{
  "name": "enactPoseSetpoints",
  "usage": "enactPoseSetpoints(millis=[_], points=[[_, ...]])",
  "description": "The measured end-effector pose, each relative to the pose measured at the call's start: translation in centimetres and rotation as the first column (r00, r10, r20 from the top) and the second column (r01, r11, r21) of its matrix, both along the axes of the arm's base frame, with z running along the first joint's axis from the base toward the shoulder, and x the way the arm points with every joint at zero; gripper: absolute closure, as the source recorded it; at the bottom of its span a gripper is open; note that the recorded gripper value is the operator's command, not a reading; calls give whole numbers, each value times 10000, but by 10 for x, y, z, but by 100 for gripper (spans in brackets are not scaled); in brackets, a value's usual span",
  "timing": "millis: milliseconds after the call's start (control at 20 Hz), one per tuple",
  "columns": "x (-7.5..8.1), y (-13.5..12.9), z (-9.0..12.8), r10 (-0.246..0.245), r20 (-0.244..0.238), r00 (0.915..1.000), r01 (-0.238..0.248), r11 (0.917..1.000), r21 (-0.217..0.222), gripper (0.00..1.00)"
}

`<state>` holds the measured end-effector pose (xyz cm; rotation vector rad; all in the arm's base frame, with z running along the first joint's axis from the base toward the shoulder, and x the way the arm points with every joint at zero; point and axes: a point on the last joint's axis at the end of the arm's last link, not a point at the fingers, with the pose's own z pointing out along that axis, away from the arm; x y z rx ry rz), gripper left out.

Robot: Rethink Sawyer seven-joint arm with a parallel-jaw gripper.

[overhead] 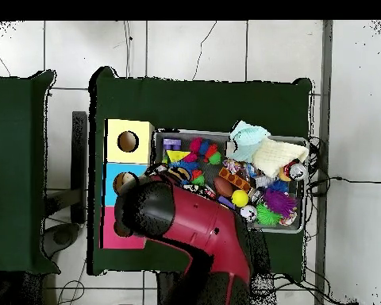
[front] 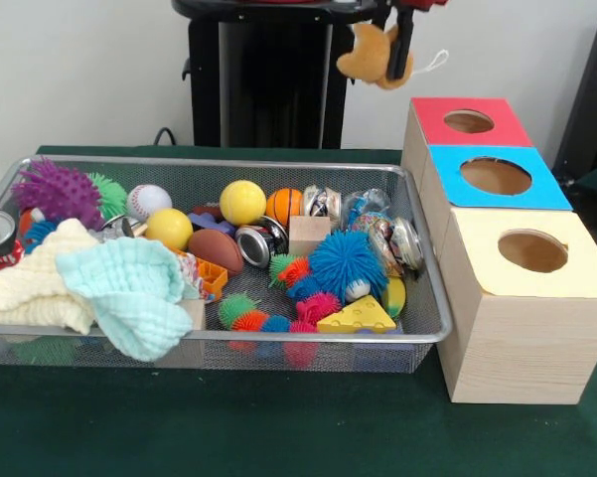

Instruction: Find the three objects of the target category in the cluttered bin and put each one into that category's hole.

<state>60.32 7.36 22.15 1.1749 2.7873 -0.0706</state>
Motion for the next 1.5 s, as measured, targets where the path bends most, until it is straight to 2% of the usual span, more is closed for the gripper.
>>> enactPoseSetpoints(millis=[300, 700, 1150, 1350, 1400, 1500], points=[[-16, 11, 18, -657, 8, 9978, 657, 9978, -115, 100], [-30, 20, 27, -1388, -103, 9903, 1387, 9903, -116, 100], [-50, 75, 36, -2186, 116, 9758, 2185, 9758, 26, 100], [-58, 104, 38, -2612, 187, 9651, 2608, 9652, 212, 100], [-63, 116, 36, -2804, 179, 9597, 2799, 9597, 263, 100], [-65, 122, 34, -2912, 173, 9565, 2906, 9564, 293, 100]])
